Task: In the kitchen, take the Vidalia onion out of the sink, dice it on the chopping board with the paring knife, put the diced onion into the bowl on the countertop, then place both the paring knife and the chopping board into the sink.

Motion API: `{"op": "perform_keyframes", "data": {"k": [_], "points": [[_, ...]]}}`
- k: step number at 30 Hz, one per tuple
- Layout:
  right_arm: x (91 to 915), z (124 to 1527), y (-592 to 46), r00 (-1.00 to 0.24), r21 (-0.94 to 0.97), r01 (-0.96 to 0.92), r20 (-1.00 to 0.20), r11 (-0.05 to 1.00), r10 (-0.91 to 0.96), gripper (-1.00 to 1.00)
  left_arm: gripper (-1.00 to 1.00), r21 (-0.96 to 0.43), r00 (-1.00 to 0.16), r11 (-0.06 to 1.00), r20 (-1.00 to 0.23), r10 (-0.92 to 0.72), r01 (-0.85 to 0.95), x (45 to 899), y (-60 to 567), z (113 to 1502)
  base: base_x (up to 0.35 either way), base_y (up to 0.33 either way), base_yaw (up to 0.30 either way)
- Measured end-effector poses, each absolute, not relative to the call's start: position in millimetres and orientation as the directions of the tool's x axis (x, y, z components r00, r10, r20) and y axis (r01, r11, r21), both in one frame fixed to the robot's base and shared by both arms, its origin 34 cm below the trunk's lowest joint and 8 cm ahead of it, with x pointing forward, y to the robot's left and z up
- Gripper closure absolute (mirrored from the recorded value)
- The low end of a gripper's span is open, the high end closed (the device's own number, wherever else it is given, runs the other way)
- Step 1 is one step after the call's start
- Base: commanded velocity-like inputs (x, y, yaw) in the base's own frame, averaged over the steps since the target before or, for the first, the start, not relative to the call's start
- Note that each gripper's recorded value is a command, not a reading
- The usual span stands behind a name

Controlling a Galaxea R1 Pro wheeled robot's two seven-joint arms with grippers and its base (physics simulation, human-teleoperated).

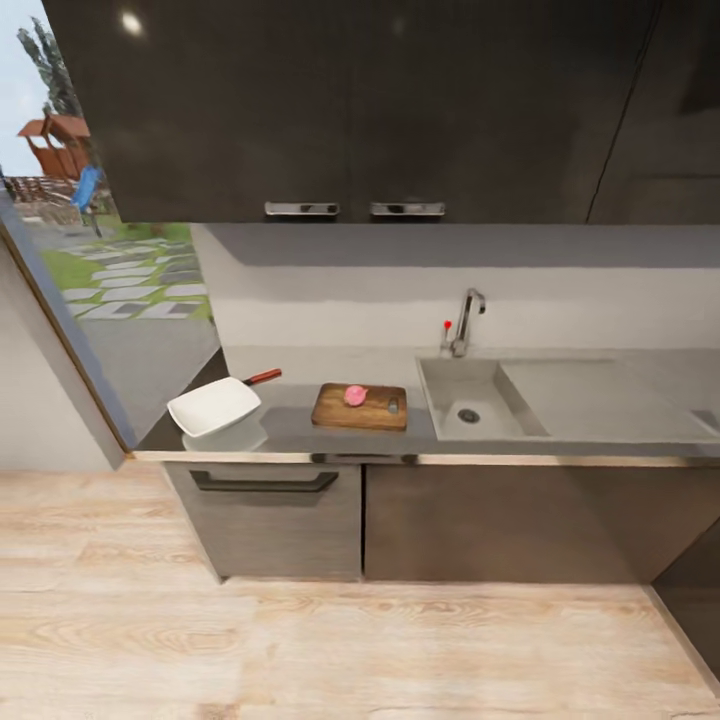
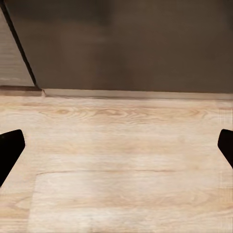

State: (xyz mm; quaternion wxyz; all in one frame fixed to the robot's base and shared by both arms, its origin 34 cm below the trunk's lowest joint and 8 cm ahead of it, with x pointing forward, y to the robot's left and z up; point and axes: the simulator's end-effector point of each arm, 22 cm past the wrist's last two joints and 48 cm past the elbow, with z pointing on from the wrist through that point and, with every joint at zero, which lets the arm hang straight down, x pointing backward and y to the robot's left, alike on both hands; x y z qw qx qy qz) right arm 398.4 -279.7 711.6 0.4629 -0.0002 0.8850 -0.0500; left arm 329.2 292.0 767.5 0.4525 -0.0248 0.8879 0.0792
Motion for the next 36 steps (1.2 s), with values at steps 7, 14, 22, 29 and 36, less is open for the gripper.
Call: {"op": "perform_keyframes", "data": {"k": [7,14,22,29,36], "points": [[401,714,-280,-0.565,-0.088,0.047,-0.824,0.995,-0.047,-1.00,-1.00,0.135,-0.589,0.981,-0.808,0.029,-0.137,328,298,768,0.000,0.000,0.227],[403,716,-280,-0.558,-0.088,0.047,-0.828,0.995,-0.047,-1.00,-1.00,0.136,-0.584,0.981,-0.811,0.031,-0.138,329,298,769,0.000,0.000,0.227],[406,719,-281,-0.550,-0.089,0.048,-0.834,0.995,-0.048,-1.00,-1.00,0.135,-0.577,0.981,-0.816,0.032,-0.137,330,297,771,0.000,0.000,0.037],[409,723,-280,-0.540,-0.088,0.047,-0.840,0.995,-0.049,-1.00,-1.00,0.133,-0.569,0.982,-0.821,0.032,-0.136,333,296,773,0.000,0.000,-0.096],[412,726,-280,-0.531,-0.088,0.048,-0.846,0.995,-0.049,-1.00,-1.00,0.132,-0.561,0.982,-0.827,0.032,-0.138,335,296,775,0.000,0.000,-0.106]]}}
